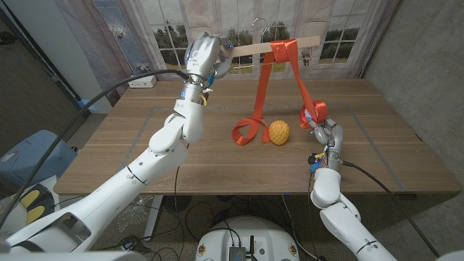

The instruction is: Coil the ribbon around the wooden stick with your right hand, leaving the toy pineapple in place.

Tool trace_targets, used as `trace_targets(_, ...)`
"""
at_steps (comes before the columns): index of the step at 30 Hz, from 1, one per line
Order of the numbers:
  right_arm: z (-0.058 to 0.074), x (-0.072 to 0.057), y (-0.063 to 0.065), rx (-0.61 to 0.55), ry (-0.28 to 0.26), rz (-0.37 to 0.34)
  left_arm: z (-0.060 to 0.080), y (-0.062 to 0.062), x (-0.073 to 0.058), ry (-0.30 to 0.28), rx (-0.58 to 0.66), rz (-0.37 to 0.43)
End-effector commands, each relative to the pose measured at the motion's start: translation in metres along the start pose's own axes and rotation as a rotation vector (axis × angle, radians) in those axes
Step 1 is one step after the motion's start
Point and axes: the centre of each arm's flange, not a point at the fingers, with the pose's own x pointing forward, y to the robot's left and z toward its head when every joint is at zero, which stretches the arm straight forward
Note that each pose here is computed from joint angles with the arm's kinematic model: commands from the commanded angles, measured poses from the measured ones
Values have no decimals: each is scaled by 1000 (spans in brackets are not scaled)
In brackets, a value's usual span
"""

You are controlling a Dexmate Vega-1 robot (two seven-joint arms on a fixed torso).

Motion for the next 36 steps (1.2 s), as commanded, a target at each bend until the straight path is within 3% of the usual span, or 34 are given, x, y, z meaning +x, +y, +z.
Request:
trace_targets(1, 11, 61, 7, -86, 0, 7, 4, 10, -16, -42, -93, -29)
trace_targets(8, 26, 85, 13, -124, -18, 11, 0, 14, -25, -35, -143, -59)
trace_targets(18, 47, 110, 24, -161, -49, 41, -11, 17, -36, -44, -193, -148)
trace_targets(26, 76, 131, 23, -198, -96, 111, -23, 17, -45, -35, -225, -202)
trace_targets(36, 113, 143, 22, -261, -147, 119, -40, 17, -53, 5, -282, -259)
